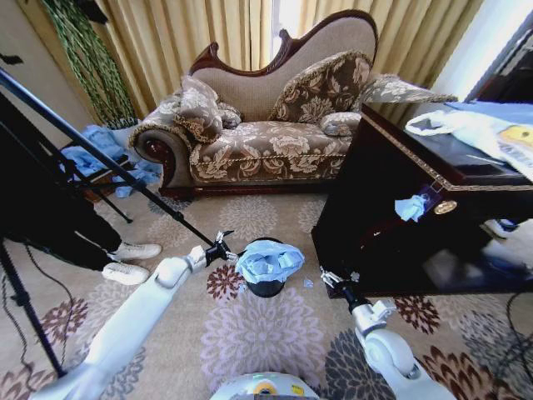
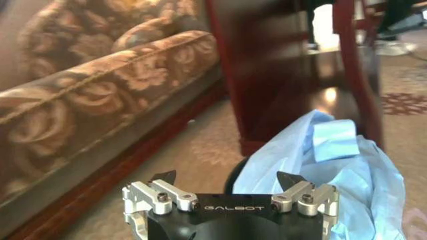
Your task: Place a garbage bag over the trash bin.
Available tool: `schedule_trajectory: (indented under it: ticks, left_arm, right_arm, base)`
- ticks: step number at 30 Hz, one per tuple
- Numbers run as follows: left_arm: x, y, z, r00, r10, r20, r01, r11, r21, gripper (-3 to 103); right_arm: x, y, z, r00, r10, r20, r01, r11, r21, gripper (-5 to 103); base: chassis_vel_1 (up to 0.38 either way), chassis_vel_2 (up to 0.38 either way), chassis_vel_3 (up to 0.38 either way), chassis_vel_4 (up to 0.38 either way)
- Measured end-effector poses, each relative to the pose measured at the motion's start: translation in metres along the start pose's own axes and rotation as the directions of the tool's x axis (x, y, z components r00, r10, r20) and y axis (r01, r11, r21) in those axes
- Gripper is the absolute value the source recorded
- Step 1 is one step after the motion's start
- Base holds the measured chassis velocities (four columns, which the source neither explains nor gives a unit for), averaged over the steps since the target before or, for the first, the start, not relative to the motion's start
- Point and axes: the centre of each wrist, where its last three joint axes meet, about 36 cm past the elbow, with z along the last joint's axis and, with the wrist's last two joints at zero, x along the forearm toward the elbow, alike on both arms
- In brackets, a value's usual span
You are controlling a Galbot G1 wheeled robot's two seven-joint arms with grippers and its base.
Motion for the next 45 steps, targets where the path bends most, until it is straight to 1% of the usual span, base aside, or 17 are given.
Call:
schedule_trajectory:
  ticks: [2,3,5,8,15,22,24,26,28,29,32,36,37,38,40,42,45]
  left_arm:
    - [-0.018,0.011,-0.002,0.996,0.085,0.009,-0.084,0.996,-0.029,100]
    - [-0.018,0.011,-0.002,0.996,0.085,0.009,-0.084,0.996,-0.029,100]
    - [-0.033,0.022,-0.009,0.987,0.158,0.011,-0.157,0.986,-0.055,100]
    - [-0.047,0.032,-0.010,0.979,0.204,-0.003,-0.204,0.977,-0.066,100]
    - [-0.050,0.043,0.009,0.976,0.214,-0.052,-0.217,0.975,-0.056,100]
    - [-0.057,0.038,0.016,0.973,0.224,-0.058,-0.227,0.972,-0.055,98]
    - [-0.057,0.035,0.020,0.974,0.219,-0.061,-0.222,0.974,-0.048,89]
    - [-0.056,0.034,0.020,0.974,0.217,-0.061,-0.219,0.975,-0.046,89]
    - [-0.055,0.033,0.024,0.976,0.206,-0.066,-0.208,0.977,-0.037,77]
    - [-0.055,0.033,0.024,0.976,0.206,-0.066,-0.208,0.977,-0.037,77]
    - [-0.054,0.033,0.028,0.979,0.190,-0.070,-0.192,0.981,-0.026,61]
    - [-0.052,0.033,0.030,0.982,0.176,-0.072,-0.178,0.984,-0.014,51]
    - [-0.050,0.033,0.031,0.983,0.167,-0.071,-0.168,0.986,-0.007,40]
    - [-0.050,0.033,0.031,0.983,0.167,-0.071,-0.168,0.986,-0.007,40]
    - [-0.047,0.034,0.032,0.986,0.153,-0.072,-0.153,0.988,0.006,29]
    - [-0.046,0.034,0.033,0.987,0.141,-0.071,-0.140,0.990,0.016,29]
    - [-0.043,0.036,0.035,0.991,0.112,-0.070,-0.110,0.993,0.031,18]
  right_arm:
    - [-0.002,0.002,0.003,1.000,-0.002,0.007,0.002,1.000,0.007,100]
    - [-0.002,0.002,0.003,1.000,-0.002,0.007,0.002,1.000,0.007,100]
    - [-0.003,0.004,0.006,1.000,-0.001,0.009,0.001,1.000,0.013,100]
    - [-0.003,0.004,0.008,1.000,0.003,0.013,-0.004,1.000,0.020,100]
    - [-0.009,0.003,0.013,1.000,0.000,0.010,0.000,1.000,0.021,100]
    - [-0.010,-0.001,0.017,1.000,0.006,0.002,-0.006,1.000,0.026,100]
    - [-0.011,-0.003,0.017,1.000,0.010,0.001,-0.010,1.000,0.030,100]
    - [-0.011,-0.004,0.018,1.000,0.011,0.000,-0.011,0.999,0.030,100]
    - [-0.011,-0.004,0.019,1.000,0.014,-0.002,-0.014,0.999,0.030,100]
    - [-0.011,-0.004,0.019,1.000,0.014,-0.002,-0.014,0.999,0.030,100]
    - [-0.012,-0.002,0.022,1.000,0.018,-0.006,-0.018,0.999,0.029,100]
    - [-0.012,-0.002,0.024,1.000,0.023,-0.011,-0.023,0.999,0.031,100]
    - [-0.011,-0.001,0.025,1.000,0.022,-0.015,-0.022,0.999,0.035,100]
    - [-0.011,-0.001,0.025,1.000,0.022,-0.015,-0.022,0.999,0.035,100]
    - [-0.010,0.001,0.027,1.000,0.019,-0.021,-0.018,0.999,0.040,100]
    - [-0.009,0.001,0.029,1.000,0.018,-0.025,-0.017,0.999,0.041,100]
    - [-0.008,0.002,0.032,0.999,0.018,-0.032,-0.016,0.999,0.046,100]
  base:
    - [0.000,0.000,0.000,0.000]
    - [0.000,0.000,0.000,0.000]
    - [0.000,0.000,0.000,0.000]
    - [0.000,0.000,0.000,0.000]
    - [0.000,0.000,0.000,0.000]
    - [0.000,0.000,0.000,0.000]
    - [0.000,0.000,0.000,0.000]
    - [0.000,0.000,0.000,0.000]
    - [0.000,0.000,0.000,0.000]
    - [0.000,0.000,0.000,0.000]
    - [0.000,0.000,0.000,0.000]
    - [0.000,0.000,0.000,0.000]
    - [0.000,0.000,0.000,0.000]
    - [0.000,0.000,0.000,0.000]
    - [0.000,0.000,0.000,0.000]
    - [0.000,0.000,0.000,0.000]
    - [0.000,0.000,0.000,0.000]
